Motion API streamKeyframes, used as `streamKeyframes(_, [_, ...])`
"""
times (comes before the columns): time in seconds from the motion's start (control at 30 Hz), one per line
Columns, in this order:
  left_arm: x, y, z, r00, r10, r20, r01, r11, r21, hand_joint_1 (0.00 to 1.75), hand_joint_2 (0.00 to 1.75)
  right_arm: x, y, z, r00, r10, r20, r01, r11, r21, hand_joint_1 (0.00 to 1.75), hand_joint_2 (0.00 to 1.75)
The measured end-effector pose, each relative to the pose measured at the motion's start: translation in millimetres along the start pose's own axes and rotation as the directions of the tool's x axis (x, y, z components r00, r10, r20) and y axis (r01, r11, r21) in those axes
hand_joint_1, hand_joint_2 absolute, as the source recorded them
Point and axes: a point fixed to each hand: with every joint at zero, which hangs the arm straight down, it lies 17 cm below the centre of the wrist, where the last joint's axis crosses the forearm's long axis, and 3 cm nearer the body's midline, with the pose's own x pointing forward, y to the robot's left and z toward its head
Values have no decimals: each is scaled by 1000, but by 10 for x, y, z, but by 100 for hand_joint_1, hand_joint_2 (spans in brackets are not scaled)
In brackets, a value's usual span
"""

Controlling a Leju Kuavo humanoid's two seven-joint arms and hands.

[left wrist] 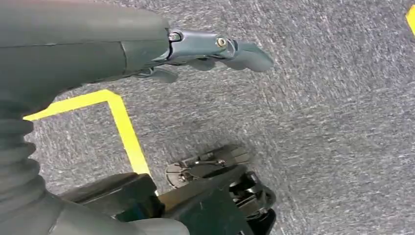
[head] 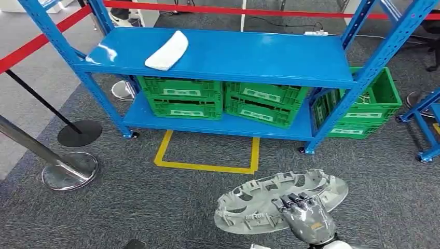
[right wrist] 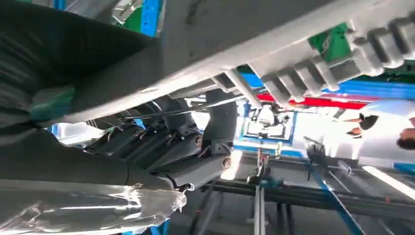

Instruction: Take the parts from the cabinet and place them on the table.

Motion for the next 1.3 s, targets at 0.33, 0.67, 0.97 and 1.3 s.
streamKeyframes(0.33, [23,7,-14,1000,1,4,-1,1000,1,0,175,1,36,34,1000,-1,-6,1,1000,12,175,175])
streamKeyframes(0.67, [26,6,-15,1000,-4,5,4,1000,-1,0,175,30,72,70,1000,0,24,0,1000,27,175,175])
streamKeyframes(0.97, [46,-3,-23,1000,-16,11,16,1000,-8,0,175,83,36,87,997,-75,22,75,997,14,175,175])
streamKeyframes(1.3, [80,-8,-38,1000,-12,18,13,1000,-13,0,175,68,-44,38,984,-175,-26,175,985,-7,175,175])
